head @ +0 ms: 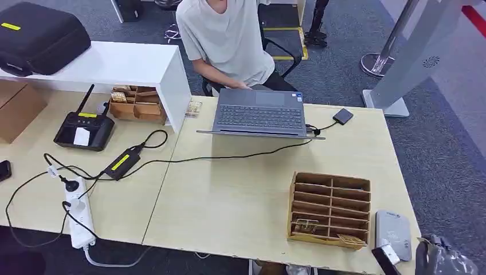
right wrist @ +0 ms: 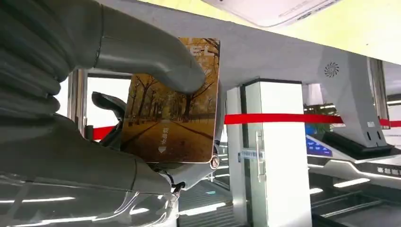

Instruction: Pass the card to the sensor for recognition and then transmit it.

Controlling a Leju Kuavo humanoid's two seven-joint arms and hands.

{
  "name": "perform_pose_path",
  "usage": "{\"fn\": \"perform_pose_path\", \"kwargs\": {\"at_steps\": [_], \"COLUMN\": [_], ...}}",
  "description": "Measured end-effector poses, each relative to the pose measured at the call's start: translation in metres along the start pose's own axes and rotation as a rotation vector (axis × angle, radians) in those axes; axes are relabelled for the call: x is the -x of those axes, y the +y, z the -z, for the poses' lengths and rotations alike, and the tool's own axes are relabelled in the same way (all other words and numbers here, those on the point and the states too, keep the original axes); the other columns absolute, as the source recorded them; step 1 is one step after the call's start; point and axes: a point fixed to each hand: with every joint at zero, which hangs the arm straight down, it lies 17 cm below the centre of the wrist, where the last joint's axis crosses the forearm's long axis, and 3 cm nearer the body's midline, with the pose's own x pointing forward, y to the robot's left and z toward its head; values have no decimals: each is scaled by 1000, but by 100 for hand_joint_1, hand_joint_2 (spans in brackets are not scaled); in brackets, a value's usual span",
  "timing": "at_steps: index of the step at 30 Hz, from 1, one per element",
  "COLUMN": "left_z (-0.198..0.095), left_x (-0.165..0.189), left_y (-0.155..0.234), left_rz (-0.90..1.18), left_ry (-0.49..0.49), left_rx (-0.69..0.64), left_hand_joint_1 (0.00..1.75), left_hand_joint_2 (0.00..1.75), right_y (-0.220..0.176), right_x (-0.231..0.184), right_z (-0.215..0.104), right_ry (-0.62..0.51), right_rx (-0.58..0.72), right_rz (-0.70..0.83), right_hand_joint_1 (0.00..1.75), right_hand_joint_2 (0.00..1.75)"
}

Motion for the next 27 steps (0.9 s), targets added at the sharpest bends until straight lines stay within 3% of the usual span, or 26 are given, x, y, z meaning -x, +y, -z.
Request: {"fn": "perform_pose_path", "kwargs": {"at_steps": [27], "left_z": [0], "left_x": [-1], "left_y": [-1], "left_rz": [-14], "left_ry": [5], "left_rx": [1], "left_hand_joint_1": [0], "left_hand_joint_2": [0], "right_y": [28], "right_x": [-5], "right_z": [-12], "right_ry": [52], "right_rx": [-80], "right_rz": [22], "right_hand_joint_1": [175], "right_hand_joint_2": [175]}}
